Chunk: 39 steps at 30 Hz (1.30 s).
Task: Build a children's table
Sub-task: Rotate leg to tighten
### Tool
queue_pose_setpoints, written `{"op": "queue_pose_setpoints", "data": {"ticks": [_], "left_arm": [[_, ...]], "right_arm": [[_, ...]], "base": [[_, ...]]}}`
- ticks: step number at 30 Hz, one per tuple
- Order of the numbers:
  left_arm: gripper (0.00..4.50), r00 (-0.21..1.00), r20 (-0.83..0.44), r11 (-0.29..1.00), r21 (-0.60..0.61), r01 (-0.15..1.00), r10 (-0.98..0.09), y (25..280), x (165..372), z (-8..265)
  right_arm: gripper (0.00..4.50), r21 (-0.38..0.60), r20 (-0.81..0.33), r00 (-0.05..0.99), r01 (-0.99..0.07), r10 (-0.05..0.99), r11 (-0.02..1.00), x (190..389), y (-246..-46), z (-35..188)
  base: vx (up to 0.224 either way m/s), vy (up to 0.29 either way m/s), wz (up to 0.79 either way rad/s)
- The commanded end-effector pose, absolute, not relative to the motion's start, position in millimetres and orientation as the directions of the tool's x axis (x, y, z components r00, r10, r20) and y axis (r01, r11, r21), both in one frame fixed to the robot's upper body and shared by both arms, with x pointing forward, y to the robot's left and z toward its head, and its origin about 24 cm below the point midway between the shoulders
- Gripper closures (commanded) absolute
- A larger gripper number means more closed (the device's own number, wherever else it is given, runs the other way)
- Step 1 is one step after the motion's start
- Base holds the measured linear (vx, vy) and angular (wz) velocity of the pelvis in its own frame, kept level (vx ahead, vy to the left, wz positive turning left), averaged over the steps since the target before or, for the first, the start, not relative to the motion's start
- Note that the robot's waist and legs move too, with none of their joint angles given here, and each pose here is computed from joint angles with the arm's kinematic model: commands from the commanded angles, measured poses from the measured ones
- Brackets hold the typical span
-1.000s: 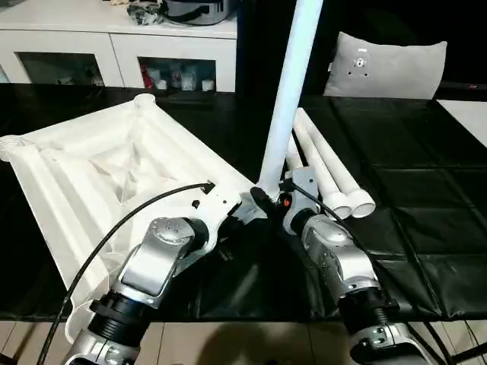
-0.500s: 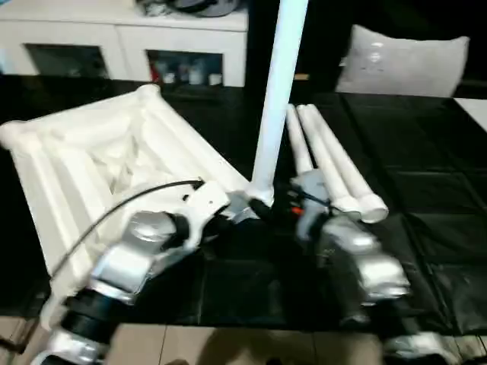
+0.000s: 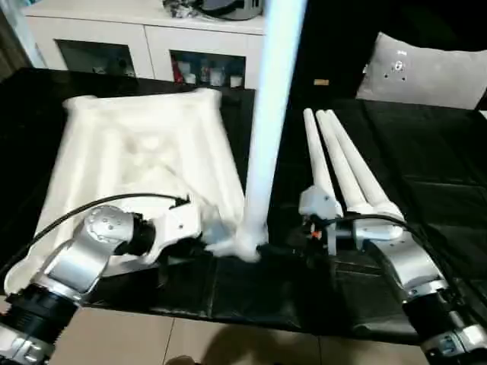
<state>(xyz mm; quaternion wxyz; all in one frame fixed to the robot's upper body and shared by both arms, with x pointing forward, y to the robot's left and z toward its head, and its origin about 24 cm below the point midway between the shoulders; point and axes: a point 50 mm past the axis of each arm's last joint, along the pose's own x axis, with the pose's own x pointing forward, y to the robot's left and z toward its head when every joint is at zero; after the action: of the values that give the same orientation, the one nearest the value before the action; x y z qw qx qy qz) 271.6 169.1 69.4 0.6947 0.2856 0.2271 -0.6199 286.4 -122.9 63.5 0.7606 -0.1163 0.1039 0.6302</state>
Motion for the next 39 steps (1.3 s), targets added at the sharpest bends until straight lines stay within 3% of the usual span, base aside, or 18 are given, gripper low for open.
{"op": "queue_pose_setpoints", "data": {"ticks": [1, 2, 14, 25, 27, 29, 31, 33, 34, 35, 39], "left_arm": [[4.5, 0.1, -0.675, 0.004, 0.143, 0.99, -0.731, 165, 273, 76], [4.5, 0.095, -0.68, -0.007, 0.146, 0.989, -0.727, 165, 274, 76], [4.5, 0.054, -0.683, -0.063, 0.145, 0.987, -0.728, 167, 276, 77], [4.5, 0.05, -0.669, -0.047, 0.126, 0.991, -0.741, 166, 275, 75], [4.5, 0.078, -0.655, -0.001, 0.12, 0.993, -0.751, 165, 275, 74], [4.5, 0.162, -0.612, 0.115, 0.116, 0.987, -0.774, 160, 277, 77], [4.5, 0.185, -0.597, 0.147, 0.113, 0.983, -0.781, 158, 278, 78], [4.5, 0.282, -0.547, 0.265, 0.112, 0.958, -0.788, 147, 283, 82], [4.5, 0.282, -0.547, 0.265, 0.112, 0.958, -0.788, 147, 283, 82], [4.5, 0.354, -0.509, 0.347, 0.112, 0.931, -0.785, 133, 286, 85], [4.5, 0.43, -0.478, 0.438, 0.1, 0.893, -0.766, 114, 287, 85]], "right_arm": [[0.42, -0.05, -0.315, 0.151, -0.989, 0.937, 0.142, 287.6, -122.7, 66], [0.66, -0.044, -0.32, 0.137, -0.991, 0.938, 0.13, 287.0, -122.0, 66], [1.68, 0.049, -0.333, 0.045, -0.997, 0.942, 0.065, 281.3, -119.0, 60], [1.97, 0.131, -0.314, 0.035, -0.988, 0.949, 0.08, 275.8, -116.3, 53], [2.24, 0.161, -0.313, 0.041, -0.982, 0.949, 0.096, 271.9, -113.8, 49], [2.29, 0.188, -0.3, 0.093, -0.97, 0.949, 0.154, 269.9, -109.0, 44], [2.36, 0.195, -0.295, 0.112, -0.965, 0.949, 0.175, 270.0, -107.5, 43], [2.41, 0.194, -0.264, 0.237, -0.936, 0.935, 0.292, 274.8, -99.0, 40], [2.41, 0.194, -0.264, 0.237, -0.936, 0.935, 0.292, 274.9, -99.0, 40], [2.43, 0.193, -0.256, 0.329, -0.904, 0.909, 0.382, 278.2, -89.6, 35], [2.46, 0.202, -0.262, 0.424, -0.854, 0.867, 0.479, 281.4, -76.0, 28]], "base": [[0.0, 0.0, 0.0], [0.0, 0.0, 0.0], [0.0, 0.0, 0.0], [0.0, 0.0, 0.0], [0.0, 0.0, 0.0], [0.0, 0.0, 0.0], [0.0, 0.0, 0.0], [0.0, 0.0, 0.0], [0.0, 0.0, 0.0], [0.0, 0.0, 0.0], [0.0, 0.0, 0.0]]}}
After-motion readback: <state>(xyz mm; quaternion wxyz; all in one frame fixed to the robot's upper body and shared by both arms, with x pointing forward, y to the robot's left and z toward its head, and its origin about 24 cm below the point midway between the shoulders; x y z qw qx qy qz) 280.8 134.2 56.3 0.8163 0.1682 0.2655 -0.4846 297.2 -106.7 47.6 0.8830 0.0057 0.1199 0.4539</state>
